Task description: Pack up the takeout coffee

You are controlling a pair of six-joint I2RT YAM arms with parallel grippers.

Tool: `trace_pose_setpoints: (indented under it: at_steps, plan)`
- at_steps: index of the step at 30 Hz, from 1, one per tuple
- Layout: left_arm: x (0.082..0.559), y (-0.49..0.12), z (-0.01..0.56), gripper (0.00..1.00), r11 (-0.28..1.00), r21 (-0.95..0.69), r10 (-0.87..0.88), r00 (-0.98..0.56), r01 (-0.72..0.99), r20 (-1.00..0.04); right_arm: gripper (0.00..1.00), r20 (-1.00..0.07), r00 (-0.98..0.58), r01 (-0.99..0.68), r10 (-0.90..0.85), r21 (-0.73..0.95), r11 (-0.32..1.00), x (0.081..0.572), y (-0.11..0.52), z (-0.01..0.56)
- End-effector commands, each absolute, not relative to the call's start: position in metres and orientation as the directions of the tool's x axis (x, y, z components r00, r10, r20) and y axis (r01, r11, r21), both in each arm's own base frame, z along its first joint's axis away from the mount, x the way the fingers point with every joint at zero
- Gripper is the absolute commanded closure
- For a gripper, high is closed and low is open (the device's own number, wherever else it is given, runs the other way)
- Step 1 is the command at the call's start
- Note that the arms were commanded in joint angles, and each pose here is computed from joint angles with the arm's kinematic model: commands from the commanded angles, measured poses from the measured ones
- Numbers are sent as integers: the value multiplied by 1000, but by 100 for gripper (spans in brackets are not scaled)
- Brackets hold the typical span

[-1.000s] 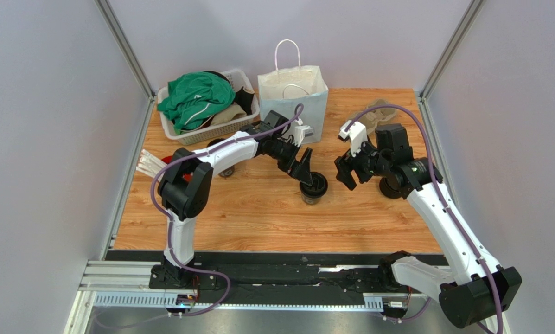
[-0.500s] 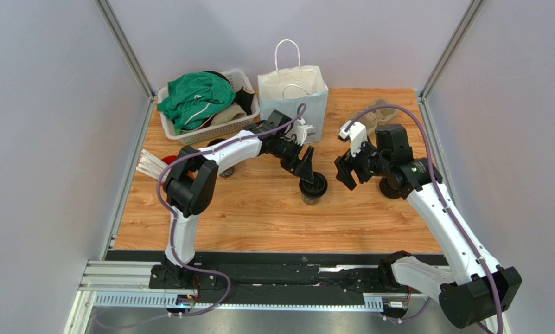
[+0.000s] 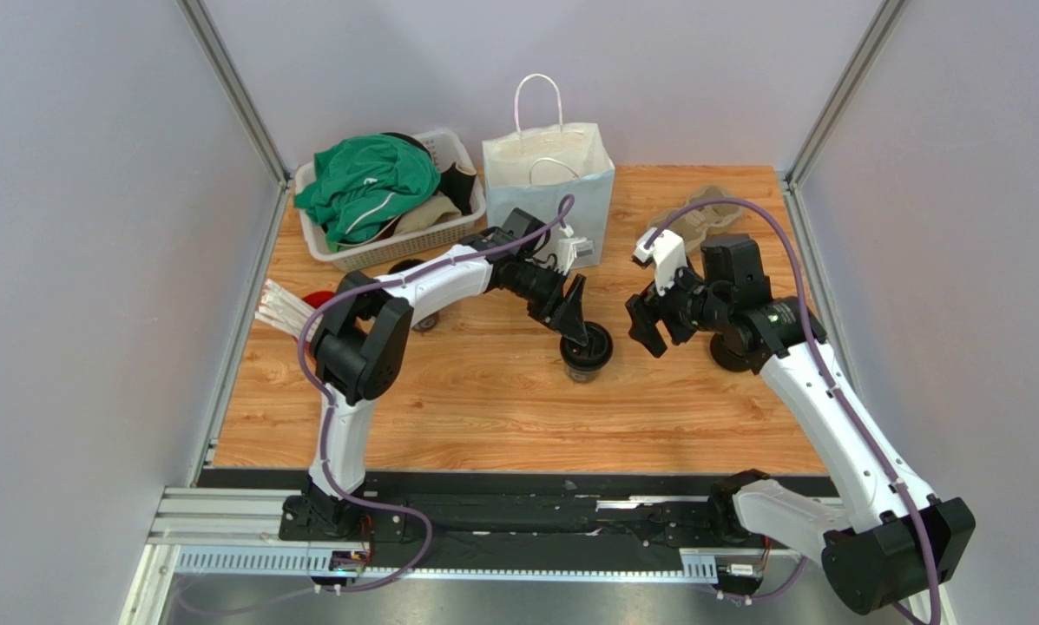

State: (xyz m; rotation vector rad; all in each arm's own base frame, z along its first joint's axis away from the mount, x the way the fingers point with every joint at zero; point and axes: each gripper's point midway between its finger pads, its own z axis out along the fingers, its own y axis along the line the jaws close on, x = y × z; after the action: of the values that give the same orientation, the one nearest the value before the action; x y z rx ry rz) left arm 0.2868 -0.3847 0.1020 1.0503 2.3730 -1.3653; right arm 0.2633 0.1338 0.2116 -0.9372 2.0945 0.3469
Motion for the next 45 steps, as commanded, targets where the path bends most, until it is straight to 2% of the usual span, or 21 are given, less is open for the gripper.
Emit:
trace_pose_setpoints:
  at_steps: [1,4,6,12,20,30,45]
  plan:
    - [287,-380,79,36,355,-649,507,-722,672,-471,24,-786,-393,-717,-478,-64,694,270,139,218]
    - [287,-376,75,42,367,-639,517,-719,676,-464,25,-772,-450,-715,-449,11,699,273,143,208]
    - [286,-374,72,43,371,-631,525,-714,682,-463,26,-760,-497,-712,-420,80,698,277,144,200]
    - [284,-371,68,44,381,-626,530,-715,681,-455,32,-734,-590,-702,-337,260,662,282,151,191]
    - [286,-367,69,40,399,-594,533,-704,699,-470,38,-642,-703,-670,-306,453,588,273,170,167]
    - [284,-367,66,39,400,-588,540,-699,703,-469,46,-570,-769,-614,-289,535,580,275,173,142]
    - [285,-368,69,39,395,-588,533,-697,706,-479,51,-508,-821,-555,-261,602,573,281,169,121]
